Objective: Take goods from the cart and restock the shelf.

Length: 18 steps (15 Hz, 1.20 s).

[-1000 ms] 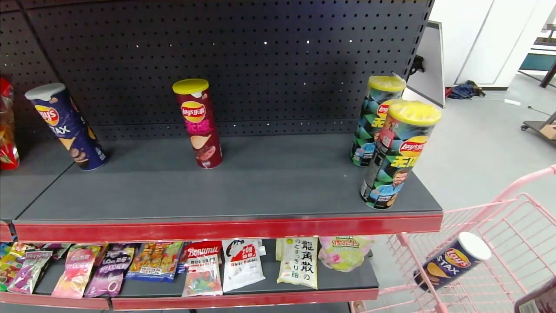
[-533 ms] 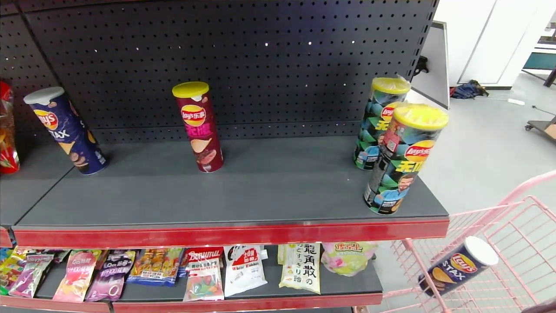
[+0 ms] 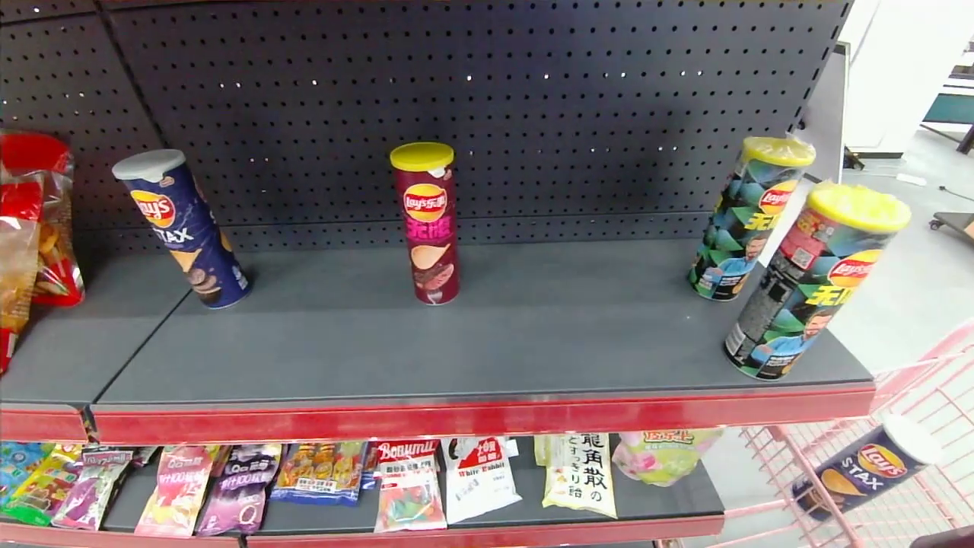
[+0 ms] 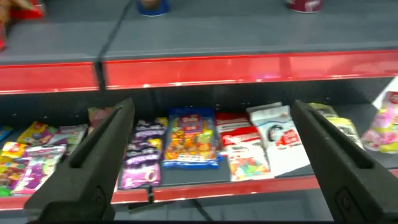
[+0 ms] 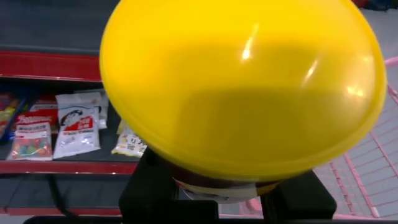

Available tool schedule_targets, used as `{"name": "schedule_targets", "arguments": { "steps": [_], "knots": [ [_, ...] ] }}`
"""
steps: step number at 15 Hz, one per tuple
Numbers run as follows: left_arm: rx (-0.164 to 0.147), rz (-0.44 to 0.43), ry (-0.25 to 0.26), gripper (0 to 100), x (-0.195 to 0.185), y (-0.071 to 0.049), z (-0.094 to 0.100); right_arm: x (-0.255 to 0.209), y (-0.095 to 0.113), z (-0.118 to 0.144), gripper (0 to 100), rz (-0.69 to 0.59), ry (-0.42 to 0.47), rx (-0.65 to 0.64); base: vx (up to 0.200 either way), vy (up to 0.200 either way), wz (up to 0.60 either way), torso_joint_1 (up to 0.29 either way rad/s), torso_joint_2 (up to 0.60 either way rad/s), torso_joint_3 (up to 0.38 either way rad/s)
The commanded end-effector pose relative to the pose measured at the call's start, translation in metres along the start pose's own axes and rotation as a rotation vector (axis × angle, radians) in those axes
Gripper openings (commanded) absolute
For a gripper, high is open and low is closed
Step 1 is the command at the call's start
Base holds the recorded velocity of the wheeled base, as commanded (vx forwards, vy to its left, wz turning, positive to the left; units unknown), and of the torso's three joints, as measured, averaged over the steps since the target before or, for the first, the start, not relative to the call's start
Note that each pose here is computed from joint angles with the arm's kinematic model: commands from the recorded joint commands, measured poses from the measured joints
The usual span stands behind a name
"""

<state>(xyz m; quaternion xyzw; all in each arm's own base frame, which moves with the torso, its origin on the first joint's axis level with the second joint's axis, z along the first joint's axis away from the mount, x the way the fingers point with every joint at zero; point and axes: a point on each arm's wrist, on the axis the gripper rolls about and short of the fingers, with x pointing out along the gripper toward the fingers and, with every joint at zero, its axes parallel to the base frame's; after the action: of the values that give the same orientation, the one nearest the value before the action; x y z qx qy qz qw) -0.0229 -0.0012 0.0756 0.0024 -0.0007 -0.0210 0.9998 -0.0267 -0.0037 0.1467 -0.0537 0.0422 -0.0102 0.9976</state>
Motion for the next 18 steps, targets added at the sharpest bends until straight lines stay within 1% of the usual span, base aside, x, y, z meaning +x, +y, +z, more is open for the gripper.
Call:
{"name": "schedule_targets", "arguments": {
  "steps": [1,2,5,9,12,18],
  "knots": [
    [0.000,0.000,0.001,100,0.000,0.000,0.000,-0.001,0.001,0.000,0,0.037,-0.006,0.001,0.000,0.200,0.00,0.002,0.01,0.002],
    [0.000,0.000,0.000,100,0.000,0.000,0.000,-0.001,0.002,0.000,0,0.087,-0.011,0.001,0.000,0.200,0.00,0.002,0.01,0.002],
    [0.000,0.000,0.001,100,0.000,0.000,0.000,0.000,0.002,-0.002,0,0.112,-0.008,-0.001,0.000,0.200,0.00,0.002,0.00,0.002],
    [0.000,0.000,0.001,100,0.000,0.000,0.000,0.000,0.002,-0.004,0,0.112,-0.006,-0.001,0.000,0.000,0.00,0.000,0.00,0.000],
    [0.005,0.000,0.000,100,0.000,0.000,0.000,0.000,0.003,-0.006,0,0.113,0.000,-0.001,0.200,0.000,0.00,0.001,0.00,0.004],
    [0.000,0.000,0.001,100,0.000,0.000,0.000,-0.001,0.003,-0.010,0,0.114,-0.005,-0.001,0.000,0.000,0.00,0.000,0.00,0.000]
  ]
}}
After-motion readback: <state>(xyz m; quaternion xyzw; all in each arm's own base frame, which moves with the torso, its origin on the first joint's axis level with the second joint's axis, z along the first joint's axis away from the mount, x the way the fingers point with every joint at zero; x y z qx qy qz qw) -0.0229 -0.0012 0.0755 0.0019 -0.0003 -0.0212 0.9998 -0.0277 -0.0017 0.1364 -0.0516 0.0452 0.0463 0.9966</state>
